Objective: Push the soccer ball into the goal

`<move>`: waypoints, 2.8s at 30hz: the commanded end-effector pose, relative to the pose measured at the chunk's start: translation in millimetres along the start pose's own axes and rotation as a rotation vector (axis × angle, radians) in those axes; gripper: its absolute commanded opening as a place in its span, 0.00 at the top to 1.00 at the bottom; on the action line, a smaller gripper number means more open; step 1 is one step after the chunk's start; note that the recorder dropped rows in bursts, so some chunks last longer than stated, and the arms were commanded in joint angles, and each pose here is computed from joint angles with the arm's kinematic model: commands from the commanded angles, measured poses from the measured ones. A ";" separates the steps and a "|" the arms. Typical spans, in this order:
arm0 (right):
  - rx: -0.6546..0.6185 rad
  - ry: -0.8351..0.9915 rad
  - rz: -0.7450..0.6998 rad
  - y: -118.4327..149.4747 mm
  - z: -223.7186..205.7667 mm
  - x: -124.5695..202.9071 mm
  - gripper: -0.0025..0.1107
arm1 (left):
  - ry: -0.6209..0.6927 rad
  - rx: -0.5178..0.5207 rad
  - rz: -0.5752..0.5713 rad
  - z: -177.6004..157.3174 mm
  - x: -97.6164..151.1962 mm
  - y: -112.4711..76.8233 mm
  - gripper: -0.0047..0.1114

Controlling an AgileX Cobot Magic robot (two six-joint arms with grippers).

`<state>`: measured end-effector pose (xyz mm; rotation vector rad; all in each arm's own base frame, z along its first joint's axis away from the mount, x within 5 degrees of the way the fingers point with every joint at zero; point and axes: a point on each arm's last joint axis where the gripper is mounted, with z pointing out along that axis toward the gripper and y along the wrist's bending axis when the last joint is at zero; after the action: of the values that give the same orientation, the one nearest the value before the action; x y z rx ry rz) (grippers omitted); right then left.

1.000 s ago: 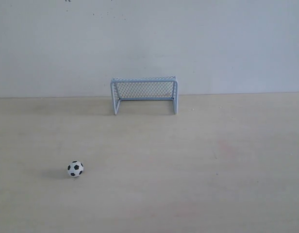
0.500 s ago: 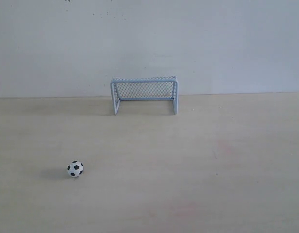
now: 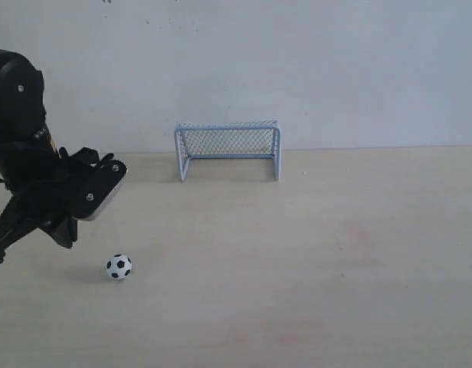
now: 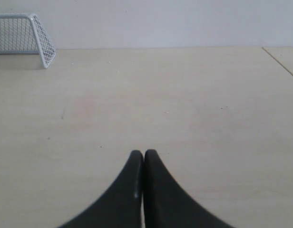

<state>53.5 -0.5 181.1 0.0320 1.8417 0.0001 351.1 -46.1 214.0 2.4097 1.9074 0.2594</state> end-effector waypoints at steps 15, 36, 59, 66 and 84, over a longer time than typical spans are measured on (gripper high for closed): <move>-0.002 -0.011 -0.004 0.1 -0.4 -0.7 0.98 | -0.034 0.061 0.048 58.9 -12.0 -15.4 0.92; -0.002 -0.011 -0.004 0.1 -0.4 -0.7 0.98 | -0.031 0.009 0.108 76.0 -26.0 -14.8 0.92; -0.002 -0.017 -0.004 0.1 -0.4 -1.3 0.98 | -0.018 0.033 0.086 79.2 -23.9 -10.0 0.92; -0.002 -0.017 -0.004 0.1 -0.4 -1.3 0.98 | -0.017 -0.080 0.117 81.2 -24.5 1.9 0.92; -0.002 -0.017 -0.004 0.1 -0.4 -1.3 0.98 | -0.324 -1.164 -0.464 -138.1 -9.3 41.9 0.92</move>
<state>53.5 -0.5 181.1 0.0320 1.8417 0.0001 383.2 -75.9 350.4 1.1497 1.4394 0.6804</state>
